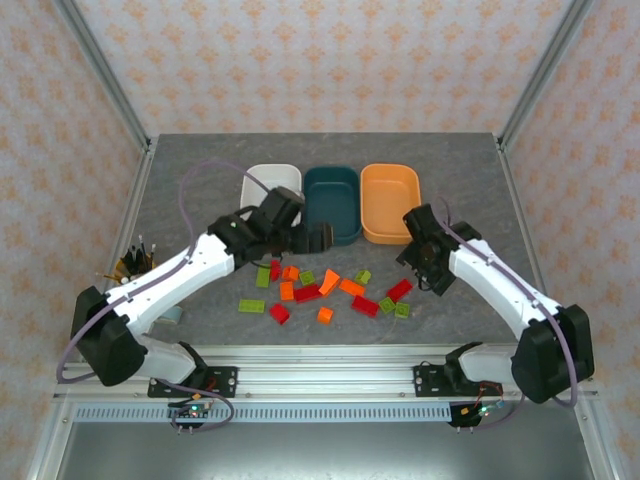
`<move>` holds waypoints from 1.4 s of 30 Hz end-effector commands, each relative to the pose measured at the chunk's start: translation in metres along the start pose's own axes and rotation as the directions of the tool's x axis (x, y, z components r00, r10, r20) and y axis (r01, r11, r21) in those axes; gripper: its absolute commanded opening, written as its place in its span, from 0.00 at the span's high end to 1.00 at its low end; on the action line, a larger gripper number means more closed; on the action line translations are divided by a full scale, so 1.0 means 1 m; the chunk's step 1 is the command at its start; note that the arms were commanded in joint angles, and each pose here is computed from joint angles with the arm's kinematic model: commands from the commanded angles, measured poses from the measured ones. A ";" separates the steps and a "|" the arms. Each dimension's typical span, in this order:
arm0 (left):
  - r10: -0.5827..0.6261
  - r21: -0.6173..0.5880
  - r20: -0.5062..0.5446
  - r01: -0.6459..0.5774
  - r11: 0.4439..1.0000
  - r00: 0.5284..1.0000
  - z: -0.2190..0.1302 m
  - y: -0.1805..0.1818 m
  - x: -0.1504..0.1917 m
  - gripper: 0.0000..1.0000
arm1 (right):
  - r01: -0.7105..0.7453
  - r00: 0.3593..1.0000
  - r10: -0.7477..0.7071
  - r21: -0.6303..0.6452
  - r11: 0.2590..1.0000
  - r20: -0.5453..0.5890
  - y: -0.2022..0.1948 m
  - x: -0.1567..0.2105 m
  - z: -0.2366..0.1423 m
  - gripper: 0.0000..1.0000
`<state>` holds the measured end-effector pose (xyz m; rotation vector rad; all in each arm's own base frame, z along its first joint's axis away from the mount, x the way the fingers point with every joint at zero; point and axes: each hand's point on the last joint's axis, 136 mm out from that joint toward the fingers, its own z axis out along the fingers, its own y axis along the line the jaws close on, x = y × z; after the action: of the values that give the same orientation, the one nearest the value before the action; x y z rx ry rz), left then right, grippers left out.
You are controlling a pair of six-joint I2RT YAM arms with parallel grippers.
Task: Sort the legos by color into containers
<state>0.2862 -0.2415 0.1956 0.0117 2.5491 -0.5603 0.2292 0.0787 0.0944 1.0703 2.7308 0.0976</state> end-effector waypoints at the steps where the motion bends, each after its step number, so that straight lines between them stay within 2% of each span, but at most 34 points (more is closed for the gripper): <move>1: 0.076 0.102 -0.038 -0.072 0.992 0.996 -0.018 -0.022 0.024 0.00 | -0.044 0.994 0.038 -0.061 0.997 -0.099 0.018 0.016 0.022 0.19; 6: 0.059 0.112 -0.040 -0.054 0.992 0.997 -0.012 -0.027 0.038 0.00 | -0.056 0.988 0.051 -0.028 0.998 -0.148 0.016 0.025 0.049 0.25; 18: 0.058 0.106 -0.028 -0.055 0.993 0.998 -0.007 -0.033 0.034 0.00 | -0.100 0.971 0.104 0.027 0.995 -0.214 0.007 0.039 0.075 0.40; 22: 0.057 0.107 -0.028 -0.054 0.993 0.998 -0.007 -0.033 0.035 0.00 | -0.101 0.973 0.105 0.029 0.994 -0.208 0.008 0.038 0.079 0.47; 25: 0.057 0.105 -0.028 -0.054 0.993 0.998 -0.007 -0.033 0.035 0.00 | -0.104 0.975 0.107 0.026 0.994 -0.194 0.010 0.034 0.079 0.58; 28: 0.053 0.110 -0.021 -0.050 0.993 0.998 -0.011 -0.036 0.033 0.01 | -0.083 0.986 0.083 0.010 0.997 -0.143 0.014 0.023 0.067 0.64; 31: 0.038 0.125 0.000 -0.037 0.991 0.999 -0.017 -0.043 0.024 0.01 | -0.027 0.998 0.026 -0.019 0.999 -0.050 0.024 0.002 0.038 0.68; 37: 0.033 0.134 0.078 -0.043 0.990 0.996 -0.038 -0.070 -0.023 0.00 | 0.108 0.990 -0.098 -0.090 0.990 0.104 0.067 -0.041 -0.023 0.68; 42: -0.021 0.155 0.102 0.005 0.988 0.995 -0.033 -0.084 -0.064 0.00 | 0.135 0.987 -0.124 -0.108 0.985 0.106 0.109 -0.078 -0.022 0.69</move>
<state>0.2987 -0.3032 0.2870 0.0714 2.3804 -0.7799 0.3418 0.1206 0.1601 0.8819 2.5922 0.3055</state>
